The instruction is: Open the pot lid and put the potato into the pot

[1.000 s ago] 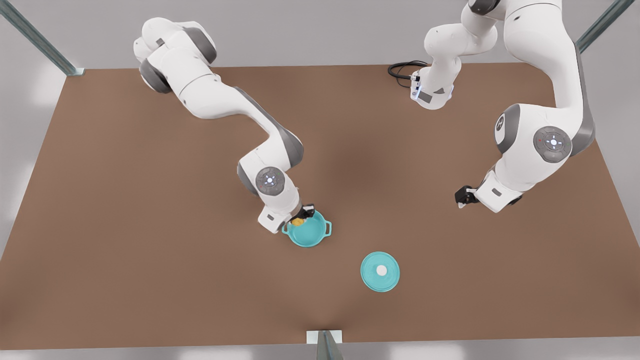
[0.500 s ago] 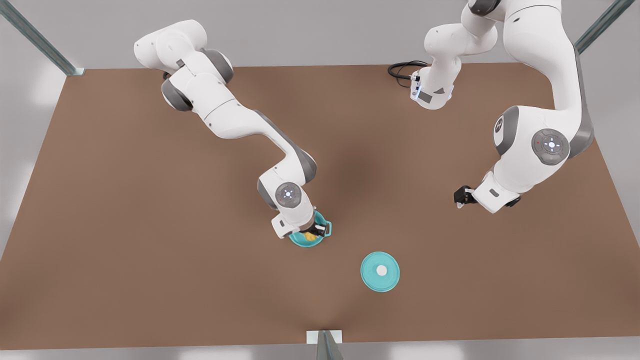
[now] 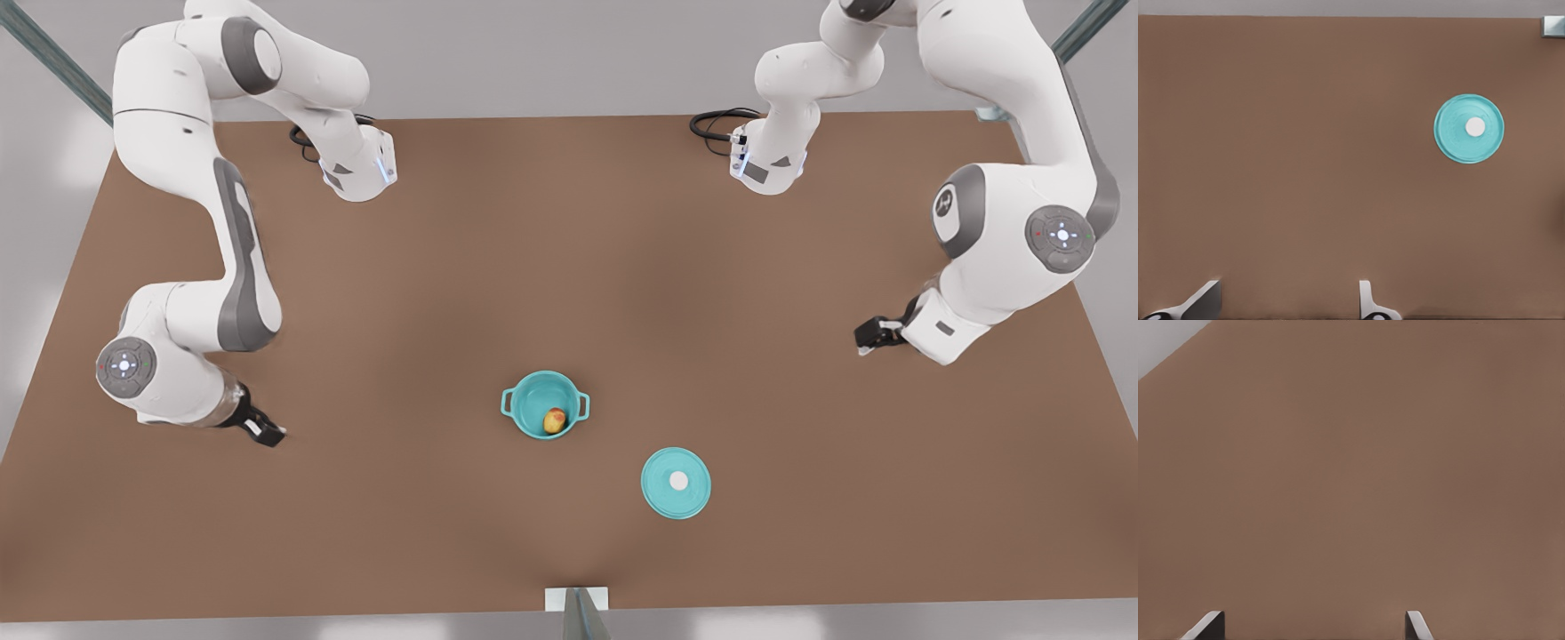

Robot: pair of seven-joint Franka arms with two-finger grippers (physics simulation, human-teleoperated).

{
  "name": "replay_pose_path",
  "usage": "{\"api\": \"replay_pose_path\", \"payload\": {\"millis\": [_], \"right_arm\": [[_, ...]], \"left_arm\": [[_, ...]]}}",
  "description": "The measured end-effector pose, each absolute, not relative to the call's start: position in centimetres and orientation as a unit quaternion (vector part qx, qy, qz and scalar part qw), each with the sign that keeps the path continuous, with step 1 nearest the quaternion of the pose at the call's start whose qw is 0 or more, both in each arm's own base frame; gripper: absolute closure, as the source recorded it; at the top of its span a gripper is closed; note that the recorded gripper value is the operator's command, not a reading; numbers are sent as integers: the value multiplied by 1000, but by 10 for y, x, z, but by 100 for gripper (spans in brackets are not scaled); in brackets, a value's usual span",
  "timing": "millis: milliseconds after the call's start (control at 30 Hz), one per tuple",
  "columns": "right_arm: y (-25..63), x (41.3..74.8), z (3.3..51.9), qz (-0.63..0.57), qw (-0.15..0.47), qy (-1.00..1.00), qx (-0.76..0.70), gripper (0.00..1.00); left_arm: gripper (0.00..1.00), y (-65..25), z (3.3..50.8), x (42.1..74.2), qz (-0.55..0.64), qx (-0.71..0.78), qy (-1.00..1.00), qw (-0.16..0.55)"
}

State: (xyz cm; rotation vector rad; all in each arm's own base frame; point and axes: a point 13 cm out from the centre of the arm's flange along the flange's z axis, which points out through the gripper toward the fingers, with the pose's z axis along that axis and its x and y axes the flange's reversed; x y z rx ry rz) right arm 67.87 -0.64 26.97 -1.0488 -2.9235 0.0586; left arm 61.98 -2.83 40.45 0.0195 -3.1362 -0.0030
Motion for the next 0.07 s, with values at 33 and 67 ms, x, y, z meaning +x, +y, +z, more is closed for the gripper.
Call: {"api": "replay_pose_path", "payload": {"millis": [33,67], "right_arm": [[-11,677,270,20,20,-946,-324,0],[-12,675,271,20,23,-951,-308,0]], "left_arm": [[0,-30,404,617,-1,5,-1000,9],[0,-33,403,614,-1,3,-1000,15]]}}
